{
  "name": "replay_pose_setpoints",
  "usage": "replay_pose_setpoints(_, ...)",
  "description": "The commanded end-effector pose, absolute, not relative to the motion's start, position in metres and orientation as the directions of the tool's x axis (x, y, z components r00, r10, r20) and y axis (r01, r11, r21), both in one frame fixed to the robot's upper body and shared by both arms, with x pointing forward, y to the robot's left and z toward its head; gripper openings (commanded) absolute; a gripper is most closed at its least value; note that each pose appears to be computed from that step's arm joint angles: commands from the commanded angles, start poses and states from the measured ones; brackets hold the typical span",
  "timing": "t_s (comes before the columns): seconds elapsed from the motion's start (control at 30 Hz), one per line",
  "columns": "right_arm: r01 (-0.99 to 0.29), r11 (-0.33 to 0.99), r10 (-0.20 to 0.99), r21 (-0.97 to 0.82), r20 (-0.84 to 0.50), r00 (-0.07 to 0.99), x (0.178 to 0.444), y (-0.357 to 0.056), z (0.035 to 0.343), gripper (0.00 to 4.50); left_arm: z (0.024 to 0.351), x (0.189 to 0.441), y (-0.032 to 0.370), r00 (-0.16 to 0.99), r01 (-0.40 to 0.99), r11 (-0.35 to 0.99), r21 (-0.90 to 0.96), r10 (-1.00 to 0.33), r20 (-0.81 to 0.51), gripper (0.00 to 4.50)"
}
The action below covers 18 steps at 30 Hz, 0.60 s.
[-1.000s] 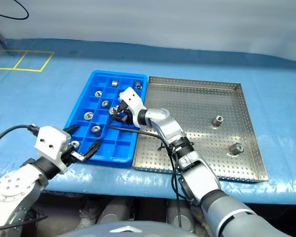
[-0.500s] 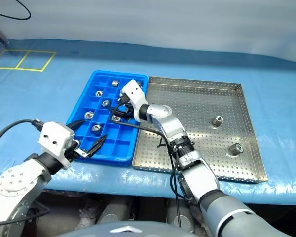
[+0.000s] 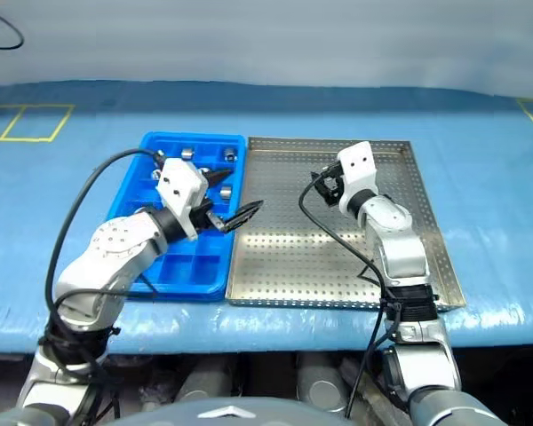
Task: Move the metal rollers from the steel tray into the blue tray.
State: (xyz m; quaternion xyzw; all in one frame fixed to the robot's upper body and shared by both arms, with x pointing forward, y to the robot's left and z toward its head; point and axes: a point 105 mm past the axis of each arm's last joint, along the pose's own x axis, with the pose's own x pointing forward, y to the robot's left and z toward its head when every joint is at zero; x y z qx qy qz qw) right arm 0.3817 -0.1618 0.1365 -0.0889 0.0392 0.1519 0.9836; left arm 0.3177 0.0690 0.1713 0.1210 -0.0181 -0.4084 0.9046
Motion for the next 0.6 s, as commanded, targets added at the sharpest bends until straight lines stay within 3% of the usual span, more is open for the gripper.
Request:
replay_pose_setpoints(0.03, -0.214, 0.966, 0.206, -0.148, -0.066, 0.976, 0.380, -0.178, 0.144, 3.21, 0.177, 0.326, 0.058, 0.633, 0.754, 0.600, 0.266, -0.773, -0.051, 4.41)
replay_pose_setpoints(0.3, -0.103, 0.985, 0.078, -0.140, -0.171, 0.982, 0.392, -0.191, 0.109, 3.21, 0.168, 0.326, 0.047, 0.596, 0.786, 0.559, 0.263, -0.798, -0.086, 4.41)
replay_pose_setpoints(0.6, -0.040, 0.997, 0.024, -0.073, -0.209, 0.978, 0.401, -0.197, 0.095, 3.21, 0.162, 0.311, 0.051, 0.562, 0.812, 0.519, 0.268, -0.819, -0.114, 4.41)
